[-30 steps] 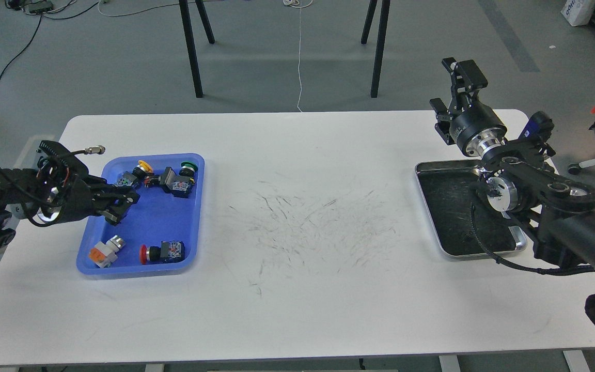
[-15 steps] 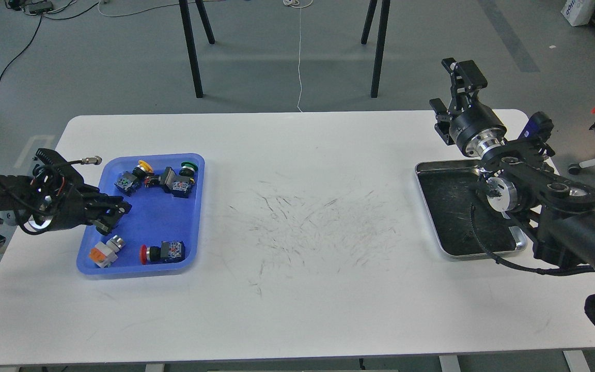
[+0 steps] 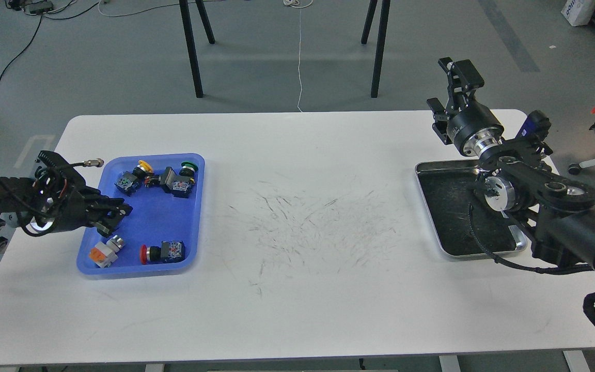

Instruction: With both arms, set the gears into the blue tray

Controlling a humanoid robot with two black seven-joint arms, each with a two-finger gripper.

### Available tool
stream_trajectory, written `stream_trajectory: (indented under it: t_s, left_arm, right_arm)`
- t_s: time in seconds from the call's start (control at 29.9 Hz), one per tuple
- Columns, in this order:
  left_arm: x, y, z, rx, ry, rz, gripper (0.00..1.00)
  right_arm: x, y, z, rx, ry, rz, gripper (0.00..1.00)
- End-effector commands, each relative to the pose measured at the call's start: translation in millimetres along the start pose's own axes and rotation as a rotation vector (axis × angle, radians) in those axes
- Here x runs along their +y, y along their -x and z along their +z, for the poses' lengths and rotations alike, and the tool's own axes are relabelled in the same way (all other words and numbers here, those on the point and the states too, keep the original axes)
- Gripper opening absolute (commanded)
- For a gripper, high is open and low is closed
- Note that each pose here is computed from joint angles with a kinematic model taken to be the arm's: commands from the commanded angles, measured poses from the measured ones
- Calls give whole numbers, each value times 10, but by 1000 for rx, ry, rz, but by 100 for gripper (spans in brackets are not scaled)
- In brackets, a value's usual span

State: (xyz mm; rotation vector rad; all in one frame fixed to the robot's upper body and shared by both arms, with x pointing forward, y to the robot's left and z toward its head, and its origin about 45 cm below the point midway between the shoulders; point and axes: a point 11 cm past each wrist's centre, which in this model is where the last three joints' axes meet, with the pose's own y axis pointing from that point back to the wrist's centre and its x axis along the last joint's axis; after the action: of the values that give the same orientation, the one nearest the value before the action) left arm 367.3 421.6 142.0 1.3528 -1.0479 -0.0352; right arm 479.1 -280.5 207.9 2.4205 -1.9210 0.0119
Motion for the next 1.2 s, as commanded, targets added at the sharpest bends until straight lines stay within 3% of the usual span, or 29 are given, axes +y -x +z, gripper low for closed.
stream_trajectory:
  t_s: [0.0,0.53,0.7,0.97,1.17]
  left_arm:
    - [-16,65,28,6,6,-11,21]
    - [-28,110,24,26,-2,-8,25]
    - [-23,98,11,30,-6,-2,32]
    - [-19,104,8,30,-7,-1,36]
    - [32,-84,-83,32,-29,47,43]
  right_arm:
    - [4,3,11,2,3,-1,97]
    - [6,6,16,4,4,-3,97]
    - [7,7,19,5,5,-4,97]
    - [7,12,18,5,5,-5,97]
    - [19,11,44,5,10,-5,97]
